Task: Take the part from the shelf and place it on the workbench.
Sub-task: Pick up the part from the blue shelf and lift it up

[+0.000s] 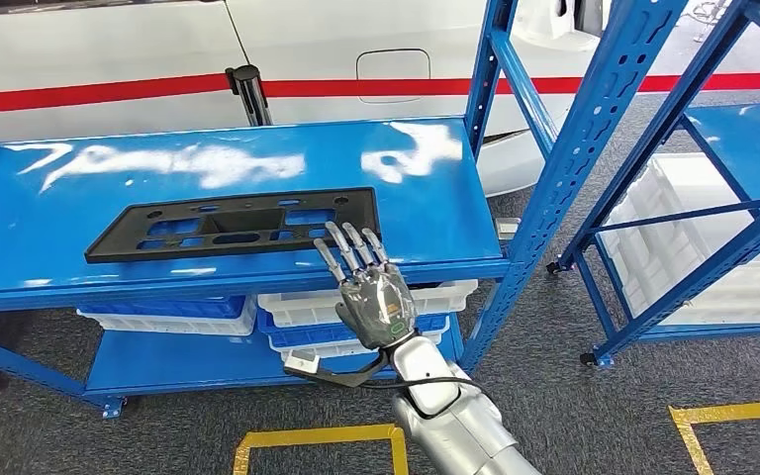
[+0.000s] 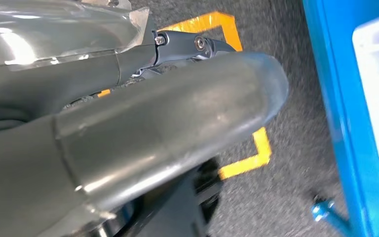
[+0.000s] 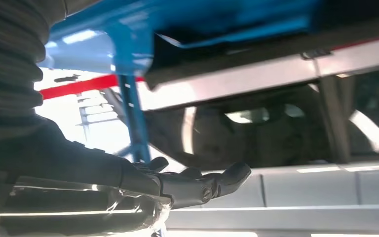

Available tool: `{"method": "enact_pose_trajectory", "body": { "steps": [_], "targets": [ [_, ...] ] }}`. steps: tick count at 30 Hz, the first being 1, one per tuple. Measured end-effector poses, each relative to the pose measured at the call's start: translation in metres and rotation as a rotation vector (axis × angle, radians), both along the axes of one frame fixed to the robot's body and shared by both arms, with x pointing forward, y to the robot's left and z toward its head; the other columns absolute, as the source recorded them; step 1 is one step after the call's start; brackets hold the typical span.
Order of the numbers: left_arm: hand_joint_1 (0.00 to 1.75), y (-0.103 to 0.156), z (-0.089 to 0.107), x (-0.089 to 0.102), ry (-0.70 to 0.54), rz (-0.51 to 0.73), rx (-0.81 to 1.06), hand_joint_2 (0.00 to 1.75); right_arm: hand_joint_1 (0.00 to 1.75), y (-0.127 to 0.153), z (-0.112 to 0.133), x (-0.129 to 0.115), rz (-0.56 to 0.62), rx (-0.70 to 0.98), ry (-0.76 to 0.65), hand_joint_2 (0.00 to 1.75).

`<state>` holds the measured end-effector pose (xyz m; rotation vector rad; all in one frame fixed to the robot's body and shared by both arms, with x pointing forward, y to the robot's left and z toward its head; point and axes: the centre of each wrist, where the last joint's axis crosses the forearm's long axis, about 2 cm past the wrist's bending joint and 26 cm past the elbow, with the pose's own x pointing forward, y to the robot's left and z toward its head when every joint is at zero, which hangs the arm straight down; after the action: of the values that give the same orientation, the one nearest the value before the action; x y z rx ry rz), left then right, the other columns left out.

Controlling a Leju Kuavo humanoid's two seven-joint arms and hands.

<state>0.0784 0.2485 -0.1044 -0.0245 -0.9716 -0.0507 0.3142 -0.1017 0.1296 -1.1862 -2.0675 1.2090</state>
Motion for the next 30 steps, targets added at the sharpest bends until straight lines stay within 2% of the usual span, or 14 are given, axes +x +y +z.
{"method": "enact_pose_trajectory", "body": {
  "steps": [4, 10, 18, 30],
  "targets": [
    [0.0, -0.003, 0.003, 0.012, 0.014, -0.076, 0.0, 0.0, 0.0, -0.024, -0.008, 0.001, -0.071, -0.019, 0.001, 1.75],
    [0.0, -0.006, 0.006, 0.028, -0.004, -0.111, 0.002, 0.0, 0.0, -0.031, 0.005, 0.015, -0.099, -0.03, -0.046, 1.75],
    [0.0, -0.007, 0.009, 0.036, -0.028, -0.132, 0.011, 0.0, 0.0, -0.023, 0.023, 0.037, -0.056, -0.077, -0.096, 1.75],
    [0.0, -0.007, 0.01, 0.04, -0.035, -0.132, 0.01, 0.0, 0.0, 0.003, 0.026, 0.043, 0.009, -0.115, -0.07, 1.75]
  ]
}}
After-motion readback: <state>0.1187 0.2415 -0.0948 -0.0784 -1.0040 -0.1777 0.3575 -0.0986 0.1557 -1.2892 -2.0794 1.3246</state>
